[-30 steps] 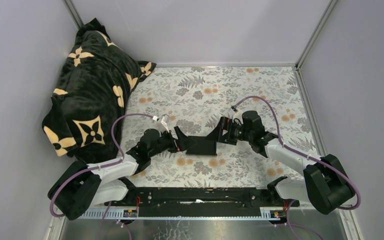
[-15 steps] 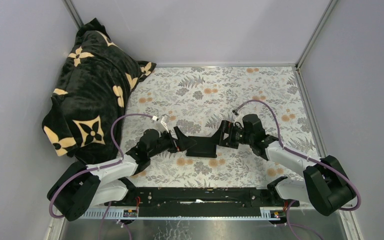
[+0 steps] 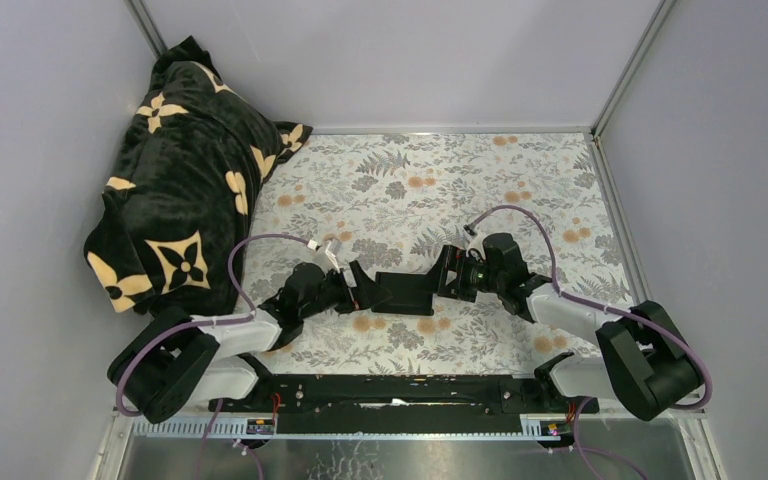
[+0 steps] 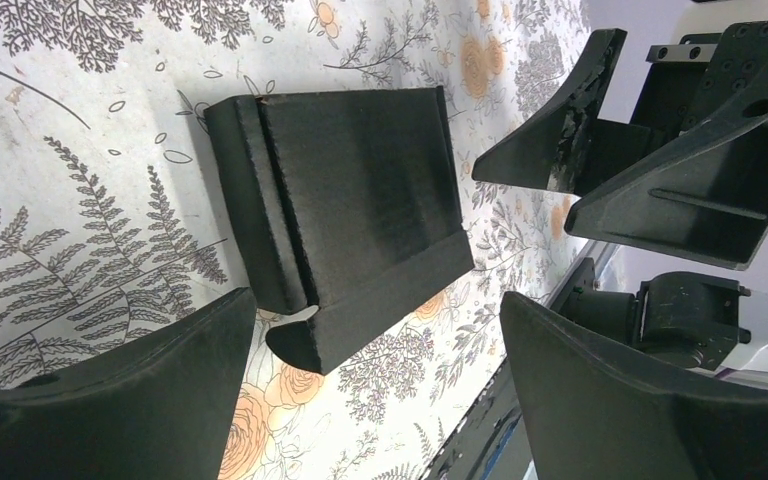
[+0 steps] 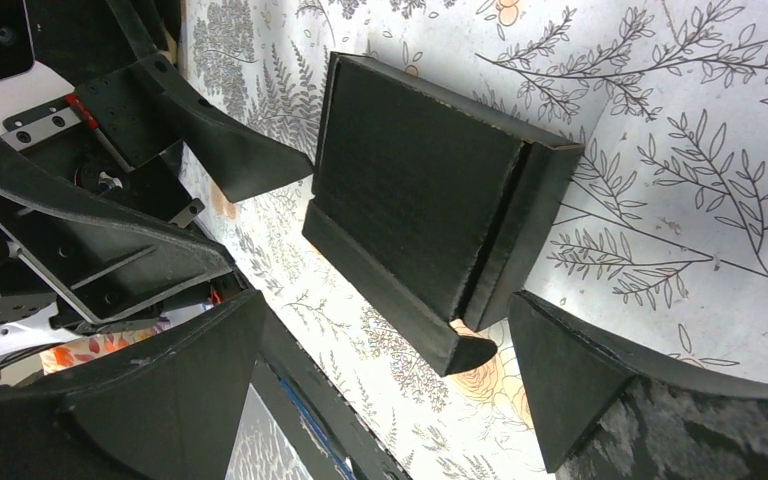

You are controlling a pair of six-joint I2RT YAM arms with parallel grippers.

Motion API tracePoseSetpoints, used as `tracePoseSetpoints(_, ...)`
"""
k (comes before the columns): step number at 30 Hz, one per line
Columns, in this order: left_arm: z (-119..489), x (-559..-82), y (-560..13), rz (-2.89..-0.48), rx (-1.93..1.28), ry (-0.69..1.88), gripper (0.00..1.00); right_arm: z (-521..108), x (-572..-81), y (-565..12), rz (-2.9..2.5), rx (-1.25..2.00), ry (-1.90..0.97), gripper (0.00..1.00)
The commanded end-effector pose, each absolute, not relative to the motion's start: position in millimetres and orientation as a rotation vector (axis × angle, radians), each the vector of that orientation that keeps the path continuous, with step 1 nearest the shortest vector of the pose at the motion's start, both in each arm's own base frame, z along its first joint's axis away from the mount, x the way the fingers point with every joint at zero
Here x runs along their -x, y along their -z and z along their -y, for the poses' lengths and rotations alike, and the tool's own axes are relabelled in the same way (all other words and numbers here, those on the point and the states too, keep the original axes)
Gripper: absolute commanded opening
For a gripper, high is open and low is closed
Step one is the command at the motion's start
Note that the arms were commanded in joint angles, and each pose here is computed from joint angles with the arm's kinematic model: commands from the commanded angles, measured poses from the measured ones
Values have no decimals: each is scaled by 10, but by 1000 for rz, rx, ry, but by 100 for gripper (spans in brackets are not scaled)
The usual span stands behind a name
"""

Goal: Fold the paper box
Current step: Adjust the paper box at the center of the board.

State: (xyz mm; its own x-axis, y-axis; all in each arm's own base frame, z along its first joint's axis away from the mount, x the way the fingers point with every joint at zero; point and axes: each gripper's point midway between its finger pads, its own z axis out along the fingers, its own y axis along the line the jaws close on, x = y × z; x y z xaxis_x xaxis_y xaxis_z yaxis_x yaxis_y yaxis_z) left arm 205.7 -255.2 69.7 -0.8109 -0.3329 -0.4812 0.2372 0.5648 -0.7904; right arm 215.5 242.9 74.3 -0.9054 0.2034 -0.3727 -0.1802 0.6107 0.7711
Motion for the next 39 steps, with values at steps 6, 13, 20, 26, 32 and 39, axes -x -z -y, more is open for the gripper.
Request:
tracePoseSetpoints(6,2669,-2150,-791,-2119,19,1272,99,-2469,-2228,-734,-2354,-26,-1253,100)
tracePoseSetpoints(13,2696,-2167,-787,-2116,11,1278,99,-2484,-2219,-723,-2348,-30,-1272,100)
tracePoseSetpoints(20,2705,-2179,-782,-2116,7,1276,99,-2488,-2206,-709,-2343,-43,-1289,100)
tracePoseSetpoints(26,2702,-2180,-791,-2112,7,1277,99,-2487,-2191,-700,-2346,-46,-1294,100)
tracePoseSetpoints(32,2706,-2182,-806,-2107,5,1280,99,-2496,-2184,-706,-2344,-51,-1310,100)
tracePoseSetpoints(39,2709,-2181,-818,-2104,4,1283,99,-2505,-2167,-685,-2348,-58,-1323,100)
